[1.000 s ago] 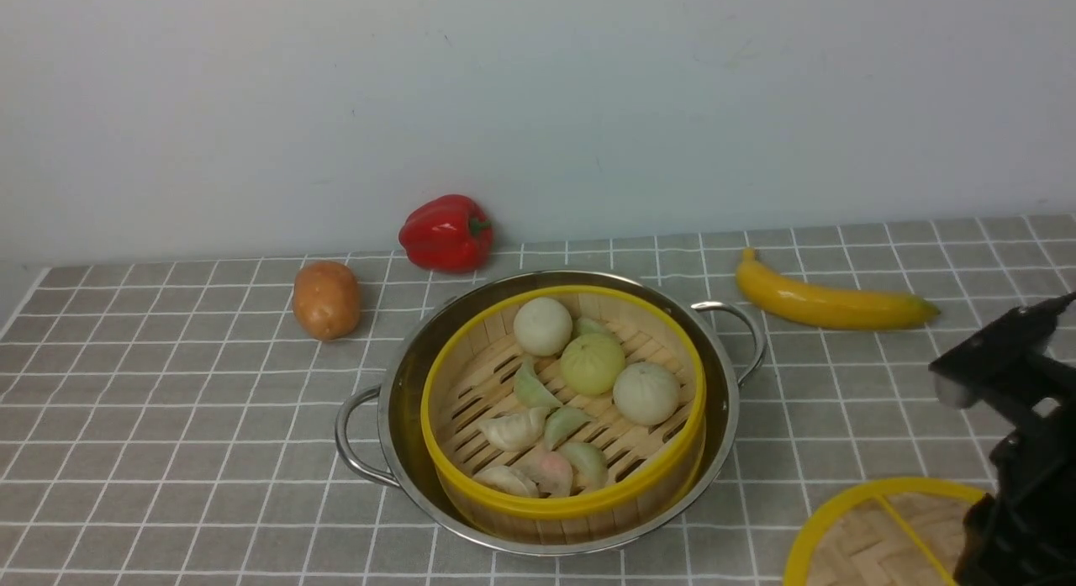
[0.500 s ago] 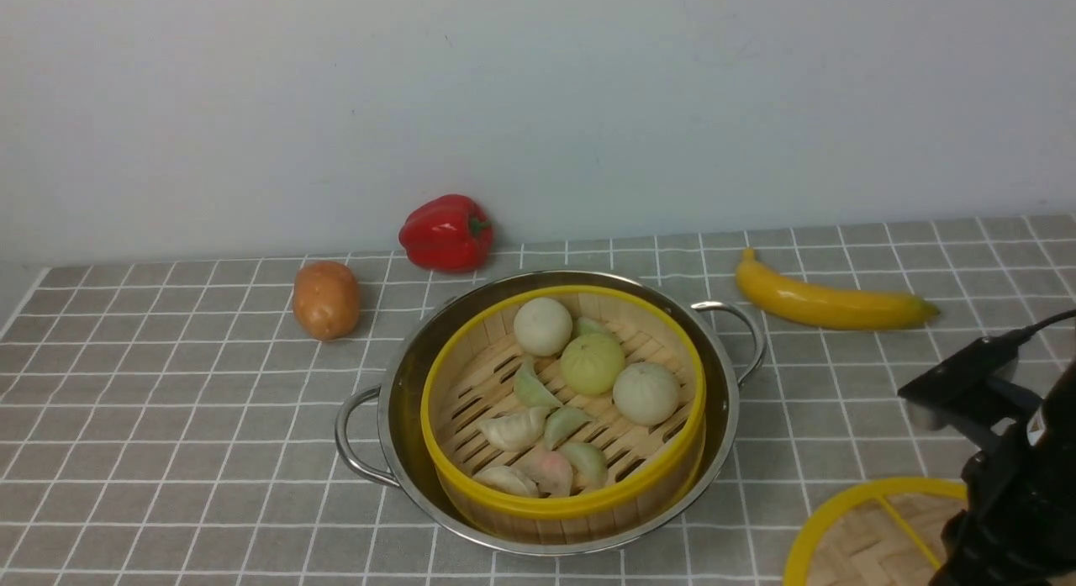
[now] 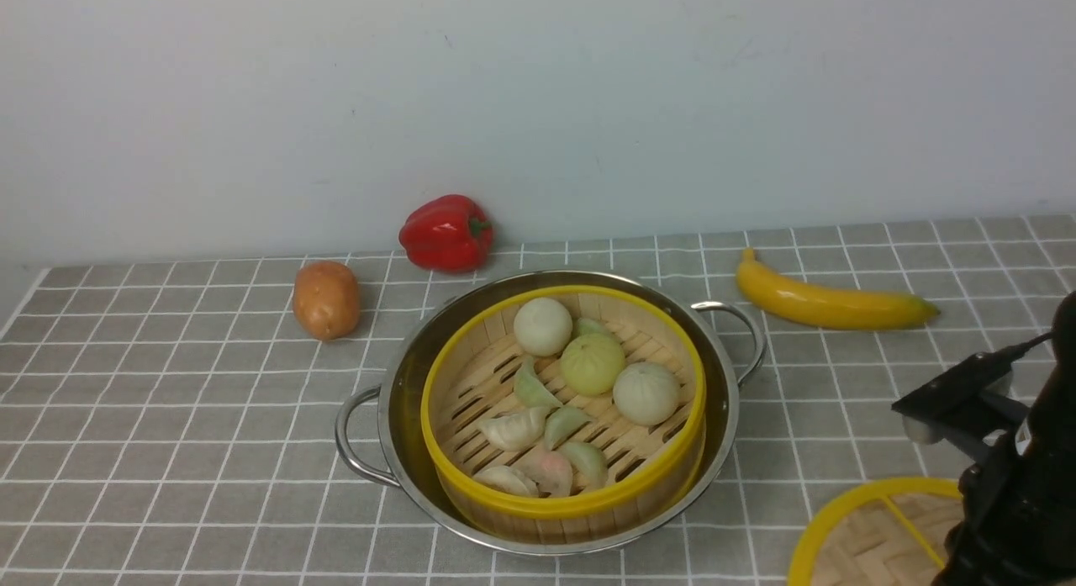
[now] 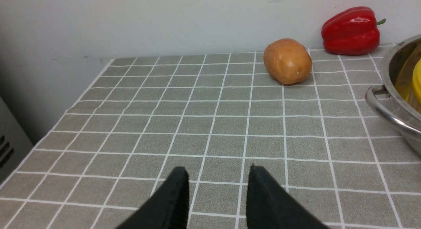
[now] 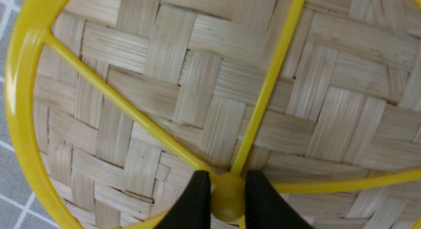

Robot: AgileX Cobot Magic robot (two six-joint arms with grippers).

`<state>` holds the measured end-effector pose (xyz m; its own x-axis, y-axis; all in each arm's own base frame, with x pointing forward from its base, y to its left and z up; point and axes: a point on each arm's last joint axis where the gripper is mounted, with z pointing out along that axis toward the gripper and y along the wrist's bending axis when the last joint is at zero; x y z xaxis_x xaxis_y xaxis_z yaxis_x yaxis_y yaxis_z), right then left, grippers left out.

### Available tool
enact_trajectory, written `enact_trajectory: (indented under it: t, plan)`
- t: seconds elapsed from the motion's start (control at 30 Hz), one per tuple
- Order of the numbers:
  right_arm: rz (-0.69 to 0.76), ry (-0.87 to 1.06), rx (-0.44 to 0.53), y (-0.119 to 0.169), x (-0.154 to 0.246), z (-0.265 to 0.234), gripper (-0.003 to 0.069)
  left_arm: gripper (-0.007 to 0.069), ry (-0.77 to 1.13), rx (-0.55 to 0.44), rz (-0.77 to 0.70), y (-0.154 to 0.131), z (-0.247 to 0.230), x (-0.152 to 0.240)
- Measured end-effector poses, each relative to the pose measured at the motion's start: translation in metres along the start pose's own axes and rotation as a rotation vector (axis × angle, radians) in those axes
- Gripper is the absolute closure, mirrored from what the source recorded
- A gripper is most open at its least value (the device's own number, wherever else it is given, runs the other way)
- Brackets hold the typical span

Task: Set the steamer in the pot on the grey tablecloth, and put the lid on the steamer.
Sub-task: 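Move the gripper down to the bamboo steamer lid and grasp its center knob, then place the bamboo steamer lid onto the steamer basket in the pot with the right gripper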

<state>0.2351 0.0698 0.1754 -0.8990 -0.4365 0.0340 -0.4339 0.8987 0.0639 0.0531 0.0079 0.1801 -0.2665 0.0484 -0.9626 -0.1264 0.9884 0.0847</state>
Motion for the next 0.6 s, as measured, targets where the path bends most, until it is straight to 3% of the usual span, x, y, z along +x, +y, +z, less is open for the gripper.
enact_trajectory:
  t: [0.23,0.5,0.6]
  plan:
    - [-0.013,-0.039,0.016,0.000,0.000,-0.013,0.0515,0.0382,0.000,0.000,0.000,0.000,0.000,0.000]
    - [-0.057,-0.304,0.071,0.005,-0.006,-0.109,0.0515,0.0382,0.000,0.000,0.000,0.000,0.000,0.000]
    - [-0.184,-0.426,0.078,0.014,-0.017,-0.154,0.0515,0.0382,0.000,0.000,0.000,0.000,0.000,0.000]
